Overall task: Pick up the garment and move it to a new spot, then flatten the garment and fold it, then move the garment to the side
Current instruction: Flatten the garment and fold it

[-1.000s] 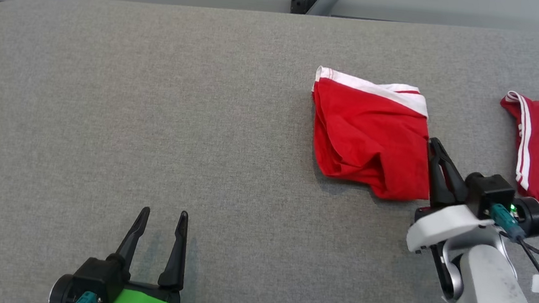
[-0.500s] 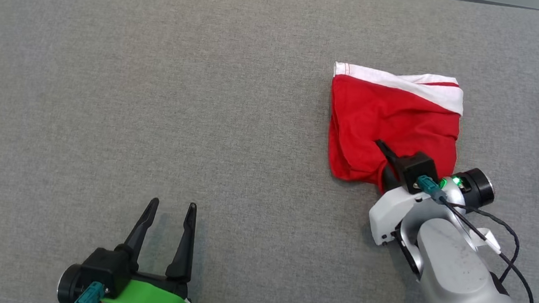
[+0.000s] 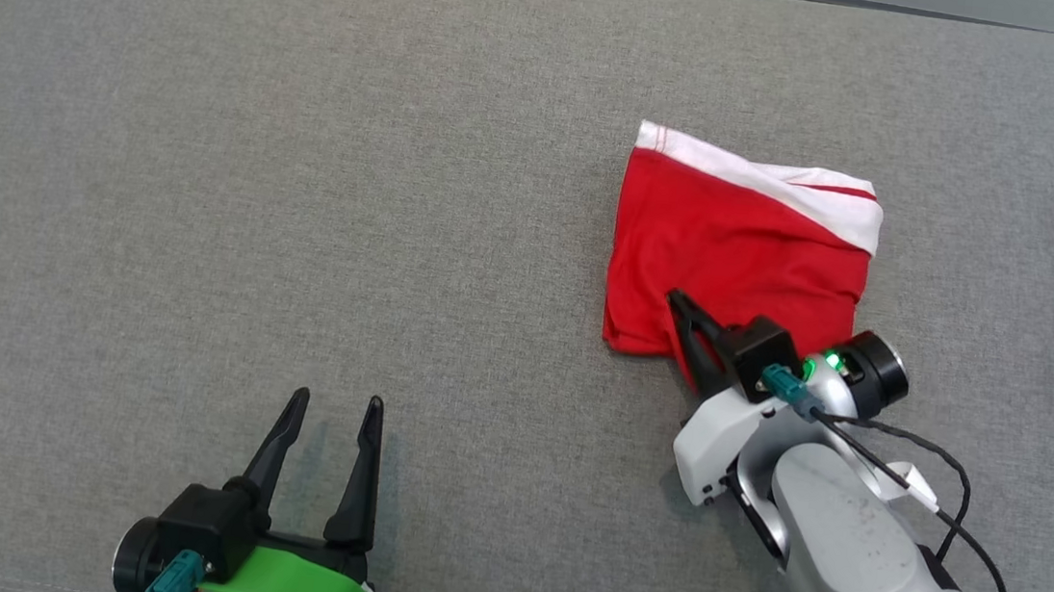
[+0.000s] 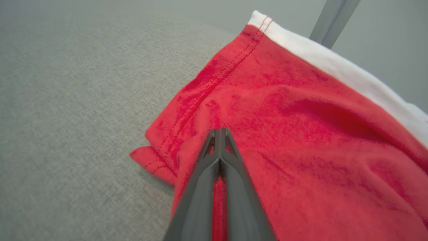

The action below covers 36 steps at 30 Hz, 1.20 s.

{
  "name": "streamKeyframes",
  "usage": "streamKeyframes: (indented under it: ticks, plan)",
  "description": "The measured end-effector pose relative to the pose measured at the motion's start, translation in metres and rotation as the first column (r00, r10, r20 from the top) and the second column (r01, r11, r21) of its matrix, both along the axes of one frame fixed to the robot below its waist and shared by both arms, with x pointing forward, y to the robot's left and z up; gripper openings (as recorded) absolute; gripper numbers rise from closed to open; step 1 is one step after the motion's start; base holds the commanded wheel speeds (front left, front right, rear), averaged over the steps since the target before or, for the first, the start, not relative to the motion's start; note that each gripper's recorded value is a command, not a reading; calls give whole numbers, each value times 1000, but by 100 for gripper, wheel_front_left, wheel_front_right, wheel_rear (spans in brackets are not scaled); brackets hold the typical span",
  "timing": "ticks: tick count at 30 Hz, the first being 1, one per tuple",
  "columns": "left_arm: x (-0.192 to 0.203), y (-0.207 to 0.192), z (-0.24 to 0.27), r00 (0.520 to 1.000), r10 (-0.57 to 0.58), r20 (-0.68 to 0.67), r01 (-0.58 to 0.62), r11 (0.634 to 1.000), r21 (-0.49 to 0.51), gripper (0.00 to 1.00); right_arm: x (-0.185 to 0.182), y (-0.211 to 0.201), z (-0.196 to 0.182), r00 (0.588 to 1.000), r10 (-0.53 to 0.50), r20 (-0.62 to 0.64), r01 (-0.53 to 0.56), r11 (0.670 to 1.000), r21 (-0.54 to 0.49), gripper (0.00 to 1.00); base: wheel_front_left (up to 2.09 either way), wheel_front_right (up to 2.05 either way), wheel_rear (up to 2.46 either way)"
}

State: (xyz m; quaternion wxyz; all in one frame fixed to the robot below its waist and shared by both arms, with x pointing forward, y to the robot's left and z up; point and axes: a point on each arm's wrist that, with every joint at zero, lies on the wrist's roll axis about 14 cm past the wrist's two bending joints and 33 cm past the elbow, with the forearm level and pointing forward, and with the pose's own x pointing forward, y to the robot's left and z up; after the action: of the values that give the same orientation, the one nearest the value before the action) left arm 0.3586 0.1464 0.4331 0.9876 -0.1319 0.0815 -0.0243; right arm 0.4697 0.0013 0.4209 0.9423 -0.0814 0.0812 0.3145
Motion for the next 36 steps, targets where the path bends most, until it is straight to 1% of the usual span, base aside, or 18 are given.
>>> streamKeyframes:
  ticks: [2,4,6,12,15,17,20,25,27,28,29,30,33,36]
  plan:
    - [0,-1,0,1000,-2,0,2,1000,-2,100,-8,2,-12,999,17,-33,-18,1000,-20,0,0,0,0]
    - [-1,-1,0,1000,-2,0,2,1000,-2,100,-11,4,-15,999,27,-42,-28,999,-27,0,0,0,0]
    - [-1,0,0,1000,0,-1,0,1000,-1,100,-18,13,-18,996,65,-54,-67,997,-32,0,0,0,0]
    - [-2,2,2,1000,7,4,-7,1000,0,100,-19,29,-1,994,106,-9,-106,994,1,0,0,0,0]
    - [-3,2,4,1000,10,9,-10,1000,1,100,-27,31,-7,992,126,-30,-126,992,-13,0,0,0,0]
    - [-3,2,4,1000,11,10,-11,1000,-1,100,-31,30,-11,991,129,-43,-130,991,-21,0,0,0,0]
    - [-4,2,4,1000,14,10,-14,1000,-4,100,-33,31,-9,991,127,-45,-128,992,-7,0,0,0,0]
    - [-3,2,5,1000,16,14,-16,1000,-4,100,-28,25,15,996,85,1,-85,994,63,0,0,0,0]
    - [-4,3,6,1000,18,17,-18,1000,-4,100,-28,14,33,999,30,39,-34,993,115,37,0,0,0]
    - [-4,3,7,1000,19,19,-19,1000,-3,100,-27,7,38,999,6,53,-13,991,130,54,0,0,0]
    - [-5,4,8,1000,21,23,-21,1000,-3,100,-28,-1,43,998,-21,64,12,990,140,91,0,0,0]
    - [-5,5,10,999,24,28,-24,1000,-2,100,-29,-10,46,996,-47,75,35,989,146,100,0,0,0]
    - [-5,8,14,999,33,42,-33,999,0,100,-34,-43,52,986,-138,95,122,980,156,100,0,0,0]
    - [-4,10,20,997,37,62,-37,999,4,100,-39,-76,63,964,-232,128,209,963,171,100,0,0,0]
